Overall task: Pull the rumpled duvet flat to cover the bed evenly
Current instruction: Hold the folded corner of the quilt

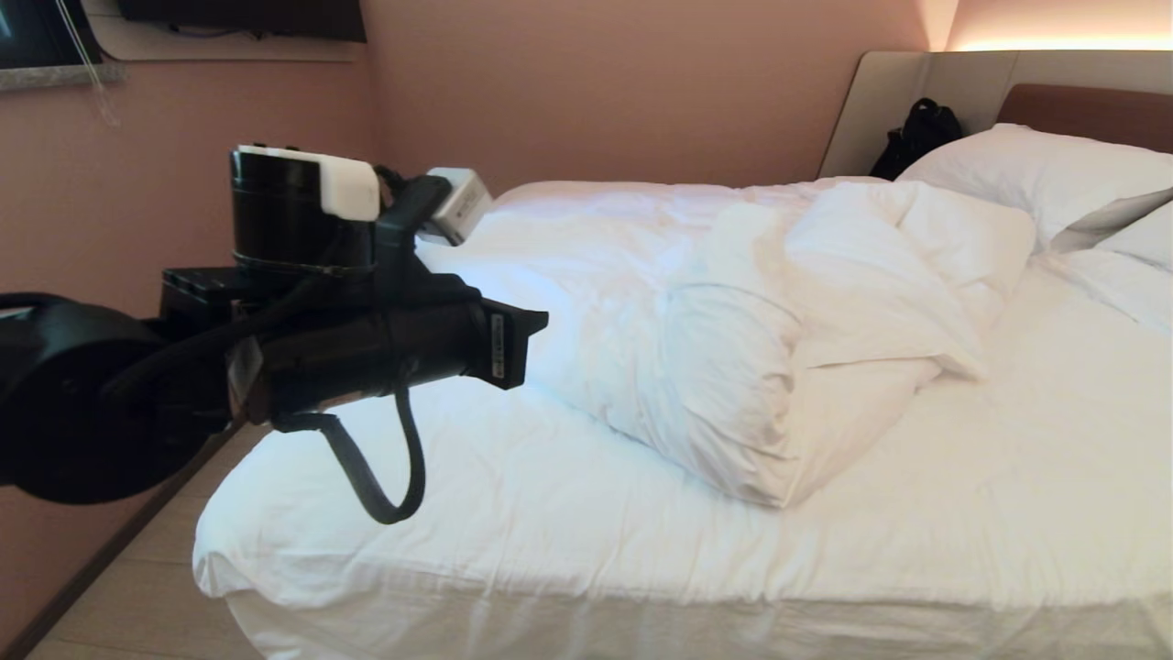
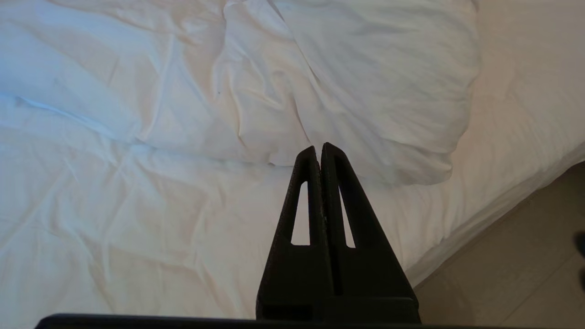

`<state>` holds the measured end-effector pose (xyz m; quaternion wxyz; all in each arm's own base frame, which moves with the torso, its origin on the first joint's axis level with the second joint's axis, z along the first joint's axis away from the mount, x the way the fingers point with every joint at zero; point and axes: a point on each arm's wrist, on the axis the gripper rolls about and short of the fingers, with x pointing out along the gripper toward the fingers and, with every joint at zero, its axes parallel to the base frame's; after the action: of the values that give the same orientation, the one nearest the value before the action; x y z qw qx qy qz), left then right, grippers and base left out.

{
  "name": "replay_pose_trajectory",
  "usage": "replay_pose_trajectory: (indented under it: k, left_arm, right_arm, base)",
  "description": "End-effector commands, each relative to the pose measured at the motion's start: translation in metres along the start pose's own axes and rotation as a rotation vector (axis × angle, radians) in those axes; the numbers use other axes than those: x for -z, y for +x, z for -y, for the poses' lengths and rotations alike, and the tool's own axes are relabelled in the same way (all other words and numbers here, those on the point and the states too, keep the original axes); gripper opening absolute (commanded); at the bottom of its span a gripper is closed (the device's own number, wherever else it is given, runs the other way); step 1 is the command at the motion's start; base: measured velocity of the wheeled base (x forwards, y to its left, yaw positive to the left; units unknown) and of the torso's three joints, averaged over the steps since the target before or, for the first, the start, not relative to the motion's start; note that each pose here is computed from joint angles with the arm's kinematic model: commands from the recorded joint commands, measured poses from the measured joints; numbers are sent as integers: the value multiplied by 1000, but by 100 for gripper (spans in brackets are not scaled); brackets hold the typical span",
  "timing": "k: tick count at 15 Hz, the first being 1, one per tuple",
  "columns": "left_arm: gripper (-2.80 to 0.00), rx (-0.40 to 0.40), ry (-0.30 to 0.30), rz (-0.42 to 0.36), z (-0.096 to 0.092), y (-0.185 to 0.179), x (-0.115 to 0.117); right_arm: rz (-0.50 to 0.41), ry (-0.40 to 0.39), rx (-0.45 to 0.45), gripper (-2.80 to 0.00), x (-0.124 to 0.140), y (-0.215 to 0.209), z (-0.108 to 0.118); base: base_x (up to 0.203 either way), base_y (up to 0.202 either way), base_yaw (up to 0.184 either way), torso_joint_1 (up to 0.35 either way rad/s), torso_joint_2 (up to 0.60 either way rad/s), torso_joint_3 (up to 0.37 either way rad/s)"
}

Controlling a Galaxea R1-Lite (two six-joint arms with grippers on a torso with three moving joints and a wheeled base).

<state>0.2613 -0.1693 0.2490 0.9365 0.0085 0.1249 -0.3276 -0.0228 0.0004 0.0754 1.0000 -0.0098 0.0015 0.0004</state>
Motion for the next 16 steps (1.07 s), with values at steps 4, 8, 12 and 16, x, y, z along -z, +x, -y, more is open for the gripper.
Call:
replay_pose_trajectory:
  k: [4,8,12,16]
  left_arm:
    - [-280,28,25,-39,26,59,8]
    - [-280,64,47,-68,41,90,20]
    - [-280,101,85,-55,56,104,20]
    - [0,121,126,-46,64,123,25]
  right_arm:
    - [2,0,-1,-280,0,0,0]
    - [2,0,-1,-280,0,0,0]
    - [-1,0,-1,-280,0,0,0]
    - [0,0,-2,-280,0,0,0]
  base:
    - [0,0,0,0,0,0]
    - [0,0,0,0,0,0]
    - [0,0,0,0,0,0]
    - [0,0,0,0,0,0]
